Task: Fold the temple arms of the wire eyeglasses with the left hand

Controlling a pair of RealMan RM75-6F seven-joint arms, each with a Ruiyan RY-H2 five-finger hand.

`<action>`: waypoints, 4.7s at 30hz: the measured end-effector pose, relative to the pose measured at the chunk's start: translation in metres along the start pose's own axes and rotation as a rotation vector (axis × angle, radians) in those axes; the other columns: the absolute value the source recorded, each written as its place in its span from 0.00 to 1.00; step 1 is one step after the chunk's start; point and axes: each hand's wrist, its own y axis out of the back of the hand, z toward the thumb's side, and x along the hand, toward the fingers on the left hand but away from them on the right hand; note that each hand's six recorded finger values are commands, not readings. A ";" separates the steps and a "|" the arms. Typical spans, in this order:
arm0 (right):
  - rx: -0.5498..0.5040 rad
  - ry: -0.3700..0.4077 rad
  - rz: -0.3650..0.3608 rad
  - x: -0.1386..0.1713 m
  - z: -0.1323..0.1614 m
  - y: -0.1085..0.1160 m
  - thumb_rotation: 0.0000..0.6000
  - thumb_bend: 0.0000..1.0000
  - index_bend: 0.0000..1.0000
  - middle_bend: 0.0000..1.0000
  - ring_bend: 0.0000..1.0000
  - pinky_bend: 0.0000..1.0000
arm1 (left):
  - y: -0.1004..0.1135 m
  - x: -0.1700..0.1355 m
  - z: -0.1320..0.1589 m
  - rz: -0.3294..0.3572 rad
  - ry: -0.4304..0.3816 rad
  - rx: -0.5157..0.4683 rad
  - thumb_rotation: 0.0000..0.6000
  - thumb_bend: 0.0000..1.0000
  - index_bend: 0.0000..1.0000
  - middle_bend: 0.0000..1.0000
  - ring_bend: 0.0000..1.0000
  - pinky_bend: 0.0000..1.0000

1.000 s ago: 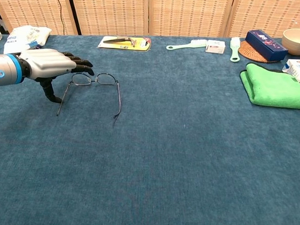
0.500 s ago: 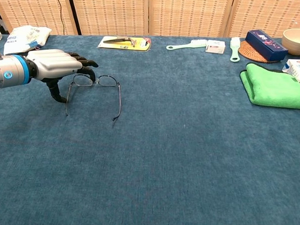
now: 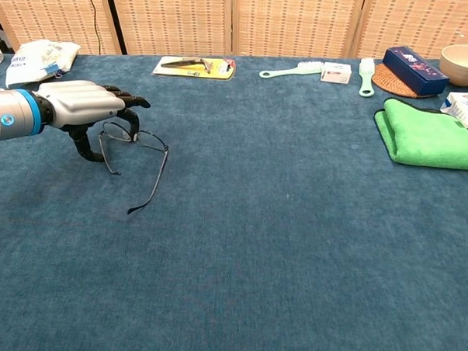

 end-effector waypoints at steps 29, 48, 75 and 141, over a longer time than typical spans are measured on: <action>-0.011 -0.009 -0.012 0.006 -0.005 0.005 1.00 0.48 0.39 0.28 0.31 0.33 | 0.013 -0.001 0.014 0.047 -0.021 0.003 1.00 0.26 0.54 0.09 0.02 0.00; -0.009 -0.022 -0.012 0.008 -0.009 0.005 1.00 0.48 0.38 0.28 0.31 0.33 | 0.025 0.015 0.034 0.054 -0.042 0.036 1.00 0.24 0.18 0.04 0.00 0.00; -0.022 -0.014 -0.010 0.012 -0.009 0.004 1.00 0.48 0.38 0.28 0.31 0.33 | 0.038 -0.060 0.084 0.119 -0.168 0.007 0.81 0.23 0.01 0.00 0.00 0.00; -0.025 -0.044 0.006 0.019 -0.018 0.002 1.00 0.48 0.38 0.27 0.31 0.34 | 0.000 -0.043 0.094 0.118 -0.001 0.130 0.56 0.15 0.00 0.00 0.00 0.00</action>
